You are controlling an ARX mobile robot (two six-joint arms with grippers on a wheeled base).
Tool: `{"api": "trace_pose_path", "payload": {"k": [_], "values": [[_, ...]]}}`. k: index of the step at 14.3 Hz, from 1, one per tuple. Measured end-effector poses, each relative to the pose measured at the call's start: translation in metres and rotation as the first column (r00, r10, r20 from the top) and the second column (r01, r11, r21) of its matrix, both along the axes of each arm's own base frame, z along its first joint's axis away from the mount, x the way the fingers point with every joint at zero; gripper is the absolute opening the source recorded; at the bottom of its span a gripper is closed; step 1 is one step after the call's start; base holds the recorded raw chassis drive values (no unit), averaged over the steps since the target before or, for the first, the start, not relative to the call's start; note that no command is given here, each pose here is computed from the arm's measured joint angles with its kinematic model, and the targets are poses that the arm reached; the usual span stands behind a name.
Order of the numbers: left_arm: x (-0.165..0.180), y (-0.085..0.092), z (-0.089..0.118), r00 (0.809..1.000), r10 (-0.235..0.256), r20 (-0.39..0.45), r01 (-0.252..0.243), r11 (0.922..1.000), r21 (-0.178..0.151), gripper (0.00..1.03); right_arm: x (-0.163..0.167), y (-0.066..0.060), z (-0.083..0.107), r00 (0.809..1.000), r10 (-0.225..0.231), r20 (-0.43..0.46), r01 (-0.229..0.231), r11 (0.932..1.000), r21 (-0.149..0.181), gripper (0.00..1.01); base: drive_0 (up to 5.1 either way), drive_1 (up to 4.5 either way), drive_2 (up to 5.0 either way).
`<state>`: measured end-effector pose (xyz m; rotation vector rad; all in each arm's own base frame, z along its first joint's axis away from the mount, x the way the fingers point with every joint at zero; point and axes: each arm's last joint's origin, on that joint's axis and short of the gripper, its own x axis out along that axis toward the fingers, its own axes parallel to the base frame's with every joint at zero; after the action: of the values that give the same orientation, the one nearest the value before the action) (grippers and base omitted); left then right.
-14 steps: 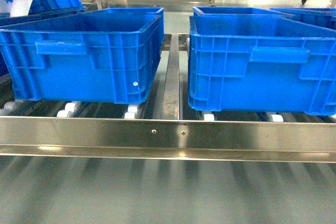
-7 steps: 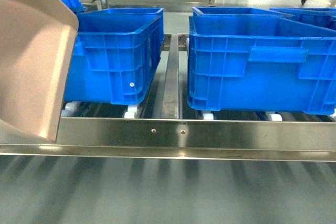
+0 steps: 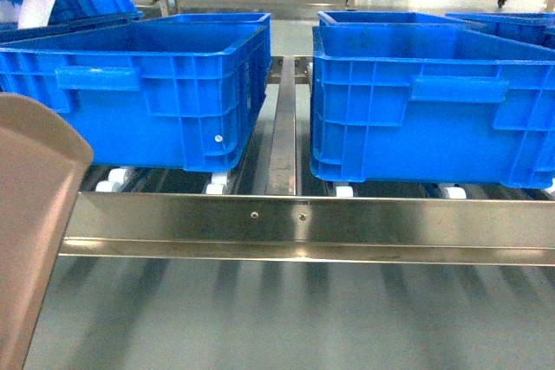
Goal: Place part in tray to right shelf
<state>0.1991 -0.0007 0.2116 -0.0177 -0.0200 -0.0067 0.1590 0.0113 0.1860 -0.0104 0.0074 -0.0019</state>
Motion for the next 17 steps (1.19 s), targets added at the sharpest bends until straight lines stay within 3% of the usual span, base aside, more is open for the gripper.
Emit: {"api": "trace_pose_path", "payload": {"k": [1, 2, 5, 7, 11, 17], "values": [[-0.010, 0.000, -0.008, 1.000, -0.005, -0.002, 0.005, 1.0000, -0.001, 0.13, -0.006, -0.009, -0.003, 1.000, 0.003, -0.002, -0.003, 1.0000, 0.000, 0.01, 0.0, 0.00, 0.0], [-0.019, 0.000, -0.012, 1.000, 0.002, 0.000, -0.002, 1.0000, 0.000, 0.13, -0.011, -0.013, -0.005, 1.000, -0.017, 0.000, 0.017, 0.9998, 0.005, 0.02, 0.0, 0.00, 0.0], [-0.041, 0.001, -0.035, 0.998, 0.006, -0.066, -0.006, 1.0000, 0.000, 0.13, -0.024, -0.011, -0.011, 1.000, 0.000, 0.006, 0.000, 1.0000, 0.006, 0.02, 0.0, 0.00, 0.0], [-0.050, 0.001, -0.034, 0.999, 0.006, -0.035, -0.006, 1.0000, 0.001, 0.13, -0.029, -0.011, -0.018, 1.000, 0.001, 0.001, -0.001, 1.0000, 0.007, 0.02, 0.0, 0.00, 0.0], [-0.064, 0.001, -0.044, 1.000, 0.009, -0.022, -0.009, 1.0000, 0.000, 0.13, -0.039, -0.011, -0.015, 1.000, 0.001, 0.019, -0.001, 1.0000, 0.007, 0.02, 0.0, 0.00, 0.0], [-0.079, 0.001, -0.041, 1.000, 0.006, -0.014, -0.006, 1.0000, 0.000, 0.13, -0.049, -0.011, -0.015, 1.000, 0.001, 0.021, -0.001, 1.0000, 0.010, 0.02, 0.0, 0.00, 0.0]]}}
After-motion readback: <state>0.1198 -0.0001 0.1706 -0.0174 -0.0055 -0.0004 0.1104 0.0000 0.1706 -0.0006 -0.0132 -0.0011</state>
